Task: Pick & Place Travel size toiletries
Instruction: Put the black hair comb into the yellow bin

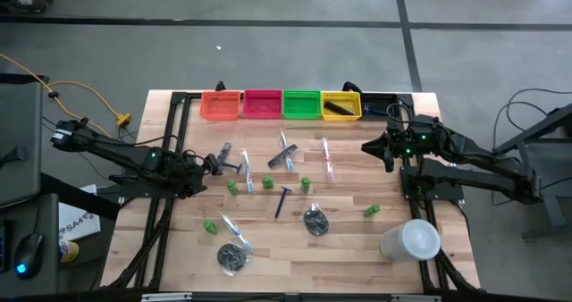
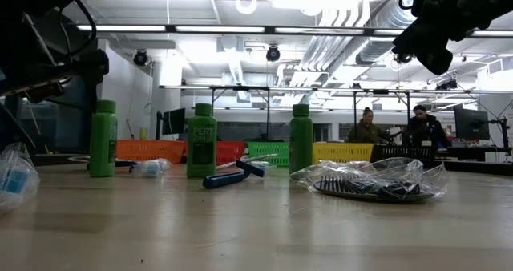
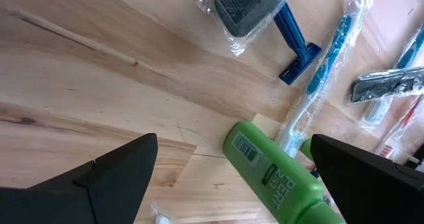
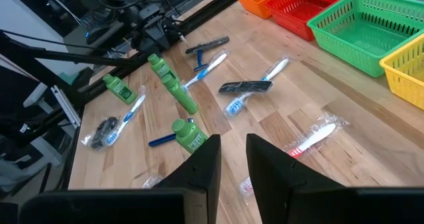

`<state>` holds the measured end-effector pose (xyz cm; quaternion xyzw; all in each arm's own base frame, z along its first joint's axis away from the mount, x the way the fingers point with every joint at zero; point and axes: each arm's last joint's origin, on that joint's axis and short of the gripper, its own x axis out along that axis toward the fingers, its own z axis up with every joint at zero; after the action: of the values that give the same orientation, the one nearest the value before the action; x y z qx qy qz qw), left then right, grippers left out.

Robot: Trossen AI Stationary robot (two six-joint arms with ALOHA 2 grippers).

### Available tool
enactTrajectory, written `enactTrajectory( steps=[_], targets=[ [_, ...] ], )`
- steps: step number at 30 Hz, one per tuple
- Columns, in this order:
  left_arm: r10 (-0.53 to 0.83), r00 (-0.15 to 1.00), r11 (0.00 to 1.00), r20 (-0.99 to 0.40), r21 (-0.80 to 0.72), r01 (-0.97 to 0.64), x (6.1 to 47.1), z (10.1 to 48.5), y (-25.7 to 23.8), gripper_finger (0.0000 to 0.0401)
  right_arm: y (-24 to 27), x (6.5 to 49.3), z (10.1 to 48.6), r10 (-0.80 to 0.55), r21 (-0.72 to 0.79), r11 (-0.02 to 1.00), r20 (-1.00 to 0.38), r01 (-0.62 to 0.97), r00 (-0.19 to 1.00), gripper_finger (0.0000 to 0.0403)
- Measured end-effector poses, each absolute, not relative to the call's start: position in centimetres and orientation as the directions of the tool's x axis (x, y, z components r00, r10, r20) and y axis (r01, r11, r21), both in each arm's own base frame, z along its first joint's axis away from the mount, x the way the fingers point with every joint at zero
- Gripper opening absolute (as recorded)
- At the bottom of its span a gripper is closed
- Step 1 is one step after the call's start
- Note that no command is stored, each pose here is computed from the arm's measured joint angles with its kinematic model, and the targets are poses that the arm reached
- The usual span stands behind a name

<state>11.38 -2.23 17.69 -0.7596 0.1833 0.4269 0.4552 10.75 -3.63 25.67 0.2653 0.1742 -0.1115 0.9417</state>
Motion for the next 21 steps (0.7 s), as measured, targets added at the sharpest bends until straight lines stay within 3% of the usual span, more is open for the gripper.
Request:
enactTrajectory(
  steps=[21],
  targets=[
    [0.138,0.569,-0.556,-0.810,-0.539,-0.633,11.68,17.59,-2.22,0.0397,-3.64,10.76,25.67,-0.118,0.461,0.834,-0.387,0.302,0.914,0.0066]
  ],
)
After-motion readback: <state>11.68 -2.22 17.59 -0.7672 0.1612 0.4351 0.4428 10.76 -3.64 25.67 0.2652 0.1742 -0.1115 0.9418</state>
